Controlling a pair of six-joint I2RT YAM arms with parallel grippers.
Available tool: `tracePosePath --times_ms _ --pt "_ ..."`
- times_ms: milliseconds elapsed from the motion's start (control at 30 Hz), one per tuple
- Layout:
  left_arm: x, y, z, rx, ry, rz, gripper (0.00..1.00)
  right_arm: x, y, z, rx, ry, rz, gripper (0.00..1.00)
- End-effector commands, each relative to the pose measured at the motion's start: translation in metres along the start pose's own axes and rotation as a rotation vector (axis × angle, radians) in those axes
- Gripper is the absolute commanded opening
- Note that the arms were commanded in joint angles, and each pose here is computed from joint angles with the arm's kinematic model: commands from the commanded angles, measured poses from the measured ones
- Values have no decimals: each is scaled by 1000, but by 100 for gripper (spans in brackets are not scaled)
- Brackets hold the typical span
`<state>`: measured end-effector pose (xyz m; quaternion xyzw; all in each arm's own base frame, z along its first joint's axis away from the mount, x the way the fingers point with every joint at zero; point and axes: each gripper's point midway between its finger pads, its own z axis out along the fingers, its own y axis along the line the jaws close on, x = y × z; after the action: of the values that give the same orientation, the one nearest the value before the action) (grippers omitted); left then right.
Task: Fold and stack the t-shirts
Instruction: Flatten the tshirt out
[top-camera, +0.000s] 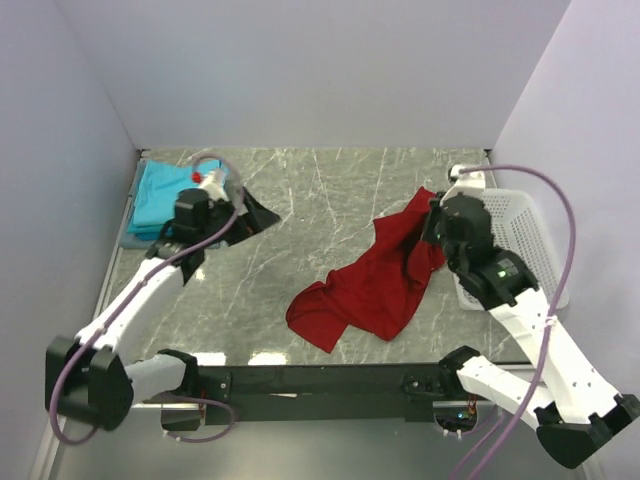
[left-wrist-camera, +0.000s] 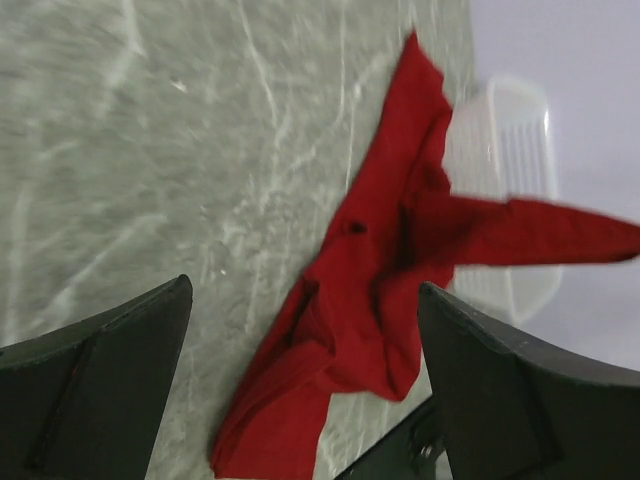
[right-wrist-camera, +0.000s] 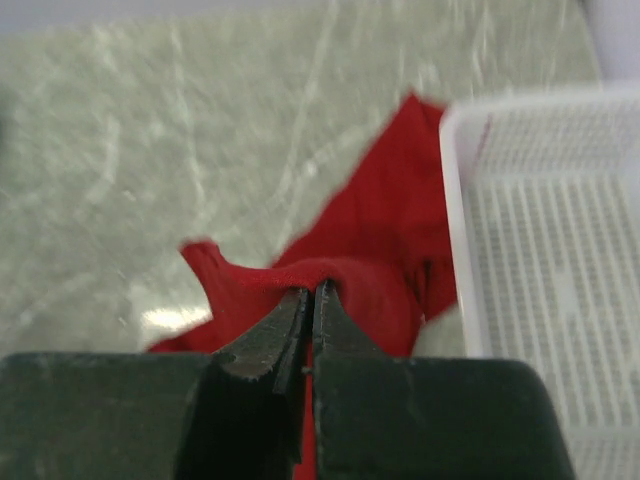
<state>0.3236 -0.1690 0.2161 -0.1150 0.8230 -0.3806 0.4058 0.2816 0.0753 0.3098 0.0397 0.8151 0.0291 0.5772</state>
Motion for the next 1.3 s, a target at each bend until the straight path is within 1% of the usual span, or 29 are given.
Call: tracePosePath --times_ms 0,33,100,133,167,200,233,267,300,333,367,400,433,467,533,567,700,733,800,833,900,933,1033,1133,1267 --pt "6 -41 23 137 60 171 99 15 -14 -4 72 -18 137 0" --pt "21 -49 30 153 112 201 99 22 -16 -3 87 -5 172 0" --pt "33 -55 53 161 172 291 100 46 -26 -3 137 47 177 0" --pt "49 -65 59 189 223 329 99 53 -32 -4 174 59 213 0" --pt "56 -66 76 193 261 362 100 68 -46 -10 244 104 202 0" --pt "62 -69 84 208 288 373 100 72 -57 -13 306 104 202 0" --pt "77 -78 90 244 338 385 99 75 -64 -17 342 105 224 0" --pt "84 -80 108 251 374 398 100 83 -72 -23 376 124 211 0" --pt "93 -86 115 266 401 412 99 85 -77 -25 397 122 213 0" --pt "109 -96 120 290 436 435 99 89 -79 -26 404 127 218 0" --pt "117 -99 135 288 461 455 99 95 -81 -27 405 129 218 0" --pt "125 -103 142 287 475 466 100 98 -81 -27 400 133 220 0" --pt "130 -119 147 313 480 487 99 100 -81 -27 395 139 219 0" --pt "148 -106 159 275 536 483 100 103 -81 -26 391 143 216 0" --pt "158 -110 169 270 562 490 99 104 -83 -27 401 150 203 0" --pt "170 -97 178 233 589 486 99 104 -85 -28 407 150 200 0" --pt "199 -80 191 160 647 500 97 106 -82 -25 381 145 190 0" --pt "211 -79 194 154 670 511 93 107 -81 -24 377 146 188 0" --pt "219 -75 195 137 688 514 86 108 -80 -23 369 151 187 0" --pt "224 -71 195 130 695 511 77 109 -80 -22 368 153 182 0" --pt "223 -64 198 88 678 501 69 109 -79 -21 362 154 174 0" --pt "223 -61 197 71 673 502 58 109 -80 -21 365 152 174 0" --pt "222 -59 194 55 656 492 38 111 -80 -19 364 158 163 0" --pt "219 -59 193 52 643 487 30 113 -79 -16 360 169 156 0" --pt "214 -60 195 23 625 489 30 116 -78 -13 354 183 145 0"
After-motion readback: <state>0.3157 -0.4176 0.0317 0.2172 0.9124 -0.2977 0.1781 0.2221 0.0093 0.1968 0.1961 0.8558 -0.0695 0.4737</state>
